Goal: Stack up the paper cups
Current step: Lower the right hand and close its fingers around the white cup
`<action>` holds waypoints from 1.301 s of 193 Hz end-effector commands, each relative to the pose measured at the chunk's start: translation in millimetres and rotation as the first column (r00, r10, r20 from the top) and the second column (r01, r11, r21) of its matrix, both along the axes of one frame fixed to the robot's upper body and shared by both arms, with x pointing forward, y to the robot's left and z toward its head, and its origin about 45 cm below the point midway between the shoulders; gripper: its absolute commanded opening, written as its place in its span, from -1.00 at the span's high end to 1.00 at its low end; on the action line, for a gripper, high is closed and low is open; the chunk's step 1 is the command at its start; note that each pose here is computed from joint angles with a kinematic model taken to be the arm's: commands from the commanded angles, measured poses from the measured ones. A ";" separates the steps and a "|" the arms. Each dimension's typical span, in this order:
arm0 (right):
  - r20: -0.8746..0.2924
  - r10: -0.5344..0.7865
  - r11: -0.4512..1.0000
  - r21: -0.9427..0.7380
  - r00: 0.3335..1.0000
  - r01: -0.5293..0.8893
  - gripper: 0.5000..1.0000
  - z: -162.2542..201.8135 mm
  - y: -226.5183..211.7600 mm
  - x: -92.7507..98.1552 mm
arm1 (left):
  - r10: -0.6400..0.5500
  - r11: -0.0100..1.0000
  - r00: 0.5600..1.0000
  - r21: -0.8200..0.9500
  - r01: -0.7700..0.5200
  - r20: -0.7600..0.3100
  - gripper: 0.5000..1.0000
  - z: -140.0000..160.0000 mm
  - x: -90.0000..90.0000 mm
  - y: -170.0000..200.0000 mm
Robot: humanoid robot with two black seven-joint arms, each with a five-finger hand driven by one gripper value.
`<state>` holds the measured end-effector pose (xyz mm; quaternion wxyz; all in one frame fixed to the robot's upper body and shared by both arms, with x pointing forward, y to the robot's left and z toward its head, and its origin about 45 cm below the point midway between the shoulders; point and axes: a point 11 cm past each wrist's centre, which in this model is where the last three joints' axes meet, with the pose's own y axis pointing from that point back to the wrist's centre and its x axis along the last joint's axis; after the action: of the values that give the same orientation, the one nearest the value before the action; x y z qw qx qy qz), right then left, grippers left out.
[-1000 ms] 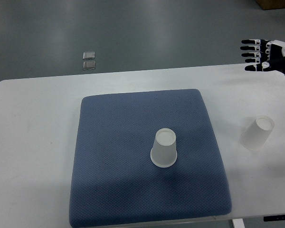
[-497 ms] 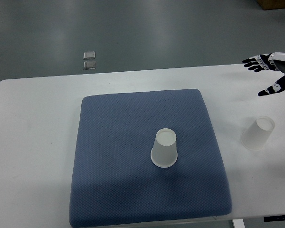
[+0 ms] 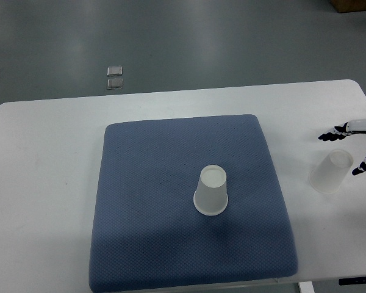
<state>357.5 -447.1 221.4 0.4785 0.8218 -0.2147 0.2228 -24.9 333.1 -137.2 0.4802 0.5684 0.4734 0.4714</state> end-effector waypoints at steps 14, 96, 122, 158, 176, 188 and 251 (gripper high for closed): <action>0.013 0.016 0.999 -0.037 1.000 -0.015 -0.71 -5.8 -2.5 -2.7 | 0.000 1.000 1.000 0.000 0.000 -0.001 -1.00 0.0 -0.1 0.0; 0.047 0.006 0.999 -0.046 0.999 -0.004 -0.70 -22.3 -6.0 -9.2 | 0.000 1.000 1.000 0.000 0.000 -0.001 -1.00 0.0 -0.1 0.0; 0.062 0.015 0.999 -0.039 0.998 -0.013 -0.65 -23.9 0.0 -6.2 | 0.000 1.000 1.000 0.000 0.000 -0.001 -1.00 0.0 -0.1 0.0; 0.081 0.030 0.999 -0.031 0.996 -0.028 -0.60 -30.3 8.8 -3.9 | 0.000 1.000 1.000 0.000 0.000 -0.001 -1.00 0.0 -0.1 0.0; 0.078 0.036 0.999 -0.029 0.996 -0.034 -0.50 -32.3 11.3 -4.0 | 0.000 1.000 1.000 0.000 0.000 -0.001 -1.00 0.0 -0.1 0.0; 0.076 0.037 0.999 -0.032 0.996 -0.035 -0.40 -33.5 10.9 -4.9 | 0.000 1.000 1.000 0.000 0.000 -0.001 -1.00 0.0 -0.1 0.0; 0.109 0.048 0.997 -0.065 0.993 -0.041 -0.20 -43.7 6.5 -11.5 | 0.000 1.000 1.000 0.000 0.000 0.001 -1.00 0.0 0.1 0.0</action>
<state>348.7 -438.4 181.5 0.4826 0.8012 -0.2158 0.2805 -24.9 333.1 -137.2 0.4801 0.5685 0.4735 0.4713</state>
